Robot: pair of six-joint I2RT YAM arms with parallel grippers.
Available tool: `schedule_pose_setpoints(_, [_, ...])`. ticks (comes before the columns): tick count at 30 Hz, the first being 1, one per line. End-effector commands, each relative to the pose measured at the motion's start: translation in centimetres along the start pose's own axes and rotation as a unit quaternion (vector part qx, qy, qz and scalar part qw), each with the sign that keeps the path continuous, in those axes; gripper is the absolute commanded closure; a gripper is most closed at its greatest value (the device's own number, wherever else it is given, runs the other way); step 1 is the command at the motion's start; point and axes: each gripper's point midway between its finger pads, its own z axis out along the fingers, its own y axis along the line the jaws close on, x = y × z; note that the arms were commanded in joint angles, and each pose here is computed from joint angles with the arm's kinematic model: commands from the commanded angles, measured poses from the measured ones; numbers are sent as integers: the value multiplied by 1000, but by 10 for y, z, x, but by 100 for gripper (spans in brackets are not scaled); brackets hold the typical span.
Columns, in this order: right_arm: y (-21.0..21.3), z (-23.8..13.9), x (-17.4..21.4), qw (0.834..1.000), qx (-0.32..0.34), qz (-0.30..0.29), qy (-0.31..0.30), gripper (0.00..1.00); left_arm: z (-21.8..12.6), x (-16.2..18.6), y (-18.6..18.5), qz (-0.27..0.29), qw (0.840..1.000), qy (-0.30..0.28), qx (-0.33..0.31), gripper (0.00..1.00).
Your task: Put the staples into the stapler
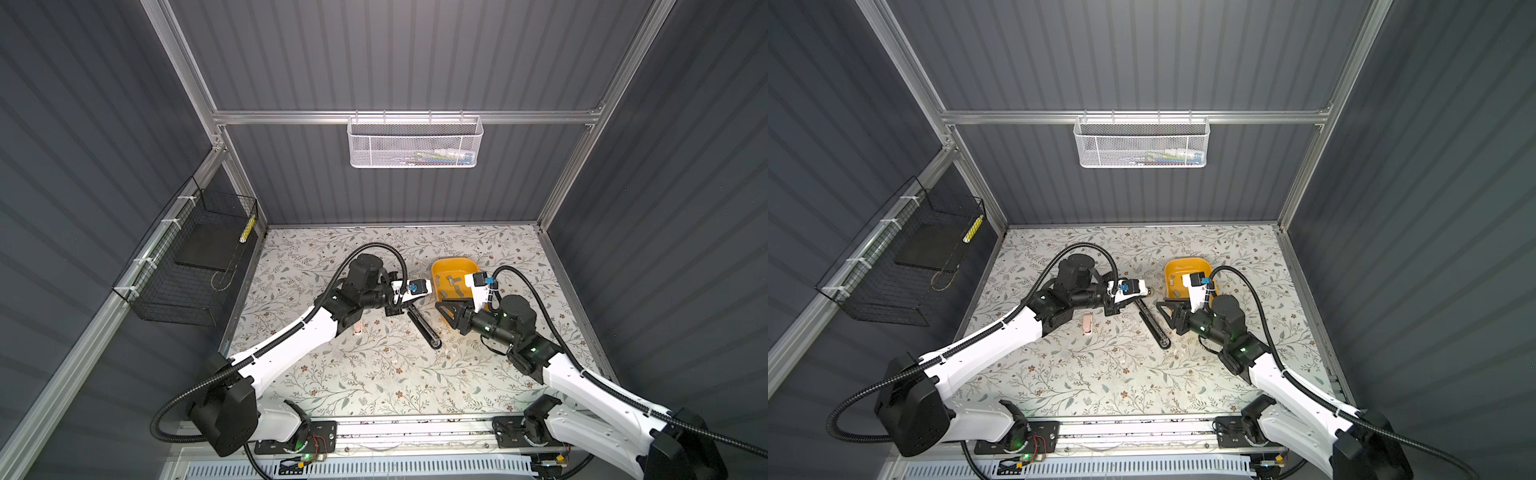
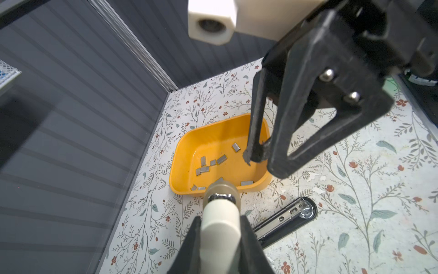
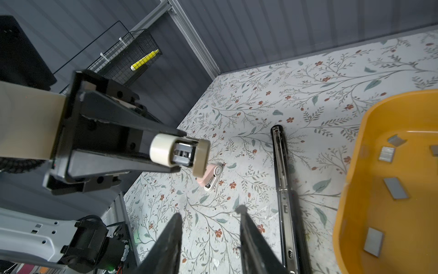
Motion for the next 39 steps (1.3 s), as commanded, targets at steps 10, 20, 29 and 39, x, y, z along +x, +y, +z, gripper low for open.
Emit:
schedule_pose_setpoints(10, [20, 3, -13, 999, -42, -11, -10, 59, 2, -18, -27, 46, 997, -38, 51, 100])
schedule_pose_setpoints(20, [13, 5, -12, 1000, -27, 1, -11, 63, 12, -16, -42, 58, 995, -26, 72, 100])
schedule_pose_setpoints(29, [-10, 13, -4, 999, 25, 26, 2, 77, 6, -24, -52, 64, 992, -47, 95, 100])
schedule_pose_setpoints(39, [-55, 28, 16, 991, 112, 74, 27, 74, -27, -51, -56, 69, 981, -132, 122, 100])
